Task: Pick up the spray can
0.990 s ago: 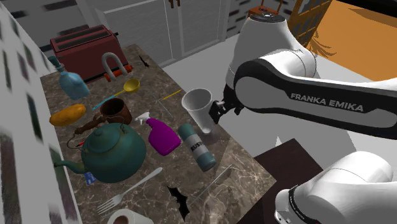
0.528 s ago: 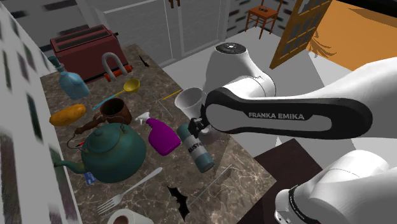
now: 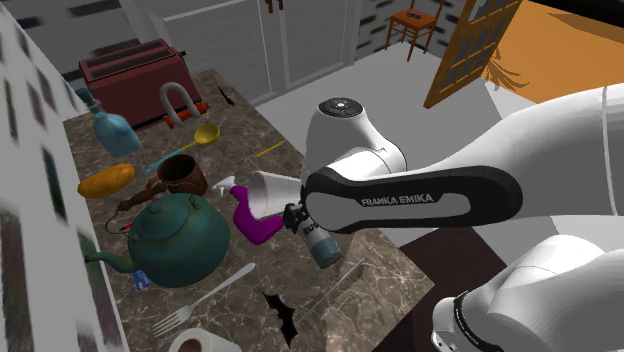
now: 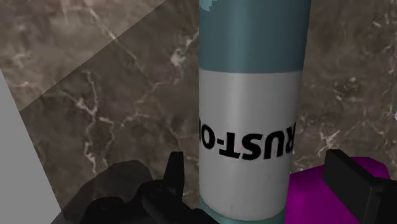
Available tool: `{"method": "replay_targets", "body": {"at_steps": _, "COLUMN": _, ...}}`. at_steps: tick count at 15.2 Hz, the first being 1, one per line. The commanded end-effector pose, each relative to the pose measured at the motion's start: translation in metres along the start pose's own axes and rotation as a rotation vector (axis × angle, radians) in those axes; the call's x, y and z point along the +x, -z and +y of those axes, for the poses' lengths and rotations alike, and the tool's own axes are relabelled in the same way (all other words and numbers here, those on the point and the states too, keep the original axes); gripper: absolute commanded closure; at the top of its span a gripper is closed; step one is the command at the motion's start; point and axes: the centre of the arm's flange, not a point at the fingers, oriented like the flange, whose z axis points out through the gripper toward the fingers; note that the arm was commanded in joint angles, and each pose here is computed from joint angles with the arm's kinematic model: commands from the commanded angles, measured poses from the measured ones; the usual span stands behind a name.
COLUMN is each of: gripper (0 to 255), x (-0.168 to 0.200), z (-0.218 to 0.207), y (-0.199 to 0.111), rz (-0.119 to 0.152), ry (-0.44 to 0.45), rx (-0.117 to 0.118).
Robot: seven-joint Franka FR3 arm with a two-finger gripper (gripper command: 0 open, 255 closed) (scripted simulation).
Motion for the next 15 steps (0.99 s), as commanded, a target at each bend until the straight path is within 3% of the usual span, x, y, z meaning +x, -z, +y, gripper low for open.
{"method": "replay_targets", "body": {"at_steps": 1, "gripper": 0, "x": 0.0004, "z": 0.0013, "y": -0.0108, "rz": 0.0, "ry": 0.0, "rx": 0.0}}
{"method": "replay_targets", "body": {"at_steps": 4, "gripper": 0, "x": 0.0003, "z": 0.0027, "y": -0.019, "rz": 0.0, "ry": 0.0, "rx": 0.0}}
{"method": "replay_targets", "body": {"at_steps": 5, "gripper": 255, "x": 0.0006, "z": 0.0028, "y": -0.0191, "rz": 0.0, "ry": 0.0, "rx": 0.0}}
{"method": "replay_targets", "body": {"at_steps": 15, "gripper": 255, "x": 0.0003, "z": 0.0019, "y": -0.0138, "rz": 0.0, "ry": 0.0, "rx": 0.0}}
